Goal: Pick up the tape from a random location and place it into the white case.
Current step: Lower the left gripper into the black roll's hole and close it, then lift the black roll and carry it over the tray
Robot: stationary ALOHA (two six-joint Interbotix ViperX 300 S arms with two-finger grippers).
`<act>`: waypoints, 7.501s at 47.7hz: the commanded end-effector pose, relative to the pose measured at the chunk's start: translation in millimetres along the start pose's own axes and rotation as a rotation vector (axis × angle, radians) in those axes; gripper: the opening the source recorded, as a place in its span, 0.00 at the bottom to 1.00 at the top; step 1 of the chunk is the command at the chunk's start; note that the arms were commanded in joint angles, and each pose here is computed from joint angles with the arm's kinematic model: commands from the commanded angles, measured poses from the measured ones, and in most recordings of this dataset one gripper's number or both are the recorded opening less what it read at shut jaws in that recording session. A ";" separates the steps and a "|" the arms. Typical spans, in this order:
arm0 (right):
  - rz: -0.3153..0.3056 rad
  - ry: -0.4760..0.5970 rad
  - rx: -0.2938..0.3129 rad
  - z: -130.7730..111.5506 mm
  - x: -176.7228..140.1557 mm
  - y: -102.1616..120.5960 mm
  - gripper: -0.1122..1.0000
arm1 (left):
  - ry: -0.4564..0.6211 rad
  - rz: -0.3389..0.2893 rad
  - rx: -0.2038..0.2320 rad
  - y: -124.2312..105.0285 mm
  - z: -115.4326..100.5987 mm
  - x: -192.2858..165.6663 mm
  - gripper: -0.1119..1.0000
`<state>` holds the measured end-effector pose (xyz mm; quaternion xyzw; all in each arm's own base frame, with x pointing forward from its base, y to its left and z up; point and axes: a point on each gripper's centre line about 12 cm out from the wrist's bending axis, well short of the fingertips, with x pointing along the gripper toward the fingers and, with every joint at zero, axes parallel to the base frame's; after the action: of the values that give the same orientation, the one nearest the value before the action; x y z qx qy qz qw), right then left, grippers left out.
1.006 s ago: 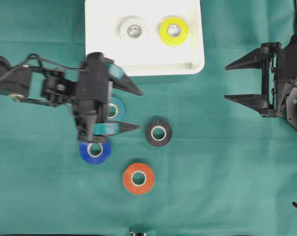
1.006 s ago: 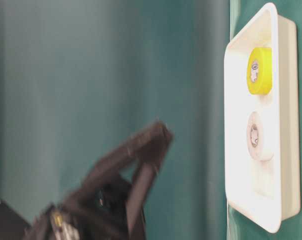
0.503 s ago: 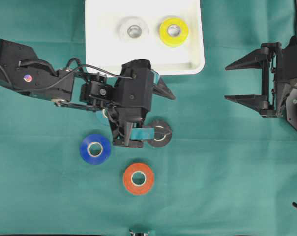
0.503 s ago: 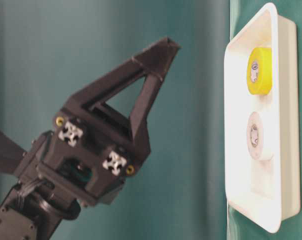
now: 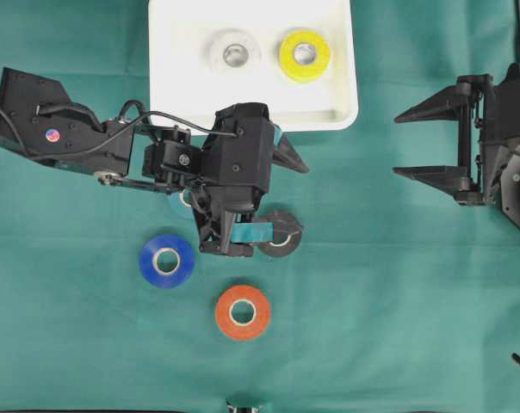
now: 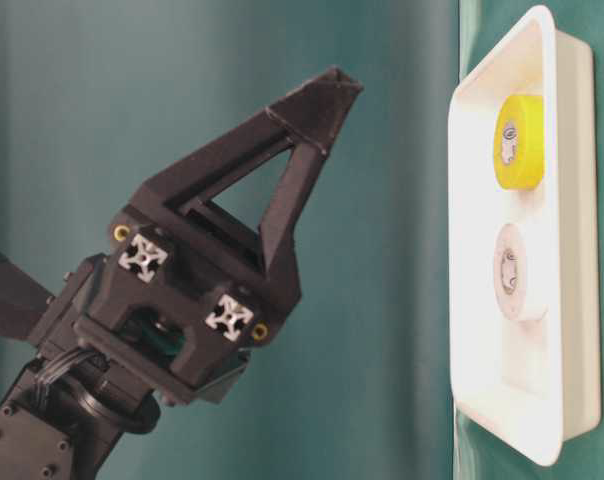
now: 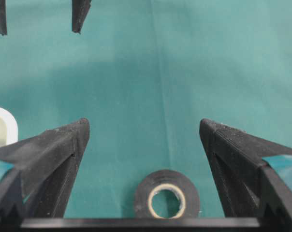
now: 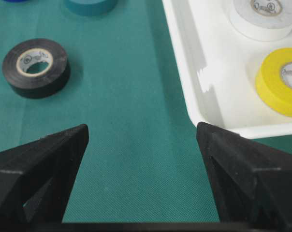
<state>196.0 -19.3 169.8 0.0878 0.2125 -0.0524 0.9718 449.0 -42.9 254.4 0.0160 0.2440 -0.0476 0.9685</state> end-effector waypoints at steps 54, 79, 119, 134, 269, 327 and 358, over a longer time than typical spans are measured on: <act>0.000 -0.014 -0.006 9.2 1.6 0.9 0.90 | 0.492 0.011 -0.061 1.0 35.9 18.9 0.97; -0.002 -0.014 -0.005 9.3 1.5 0.6 0.90 | 0.486 0.013 -0.061 1.9 36.1 19.4 0.97; -0.002 -0.013 -0.007 8.6 1.5 0.6 0.90 | 0.455 0.024 -0.057 7.3 -18.6 51.2 0.97; -0.001 -0.011 -0.006 8.4 1.7 0.8 0.90 | 0.531 0.023 -0.052 7.0 -61.9 84.6 0.97; -0.002 -0.011 -0.014 8.8 1.9 0.6 0.90 | 0.483 0.020 -0.081 1.8 2.2 28.3 0.27; -0.007 0.000 -0.016 7.5 2.0 -0.1 0.89 | 0.406 0.021 -0.066 2.2 95.8 -44.0 0.27; -0.006 0.000 -0.016 7.4 2.0 0.2 0.89 | 0.405 0.019 -0.067 1.3 95.0 -44.3 0.27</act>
<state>195.3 -20.1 166.9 0.0814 0.2256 -0.0551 0.9693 462.7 -42.5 333.1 -0.0035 0.4643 -0.0238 0.8854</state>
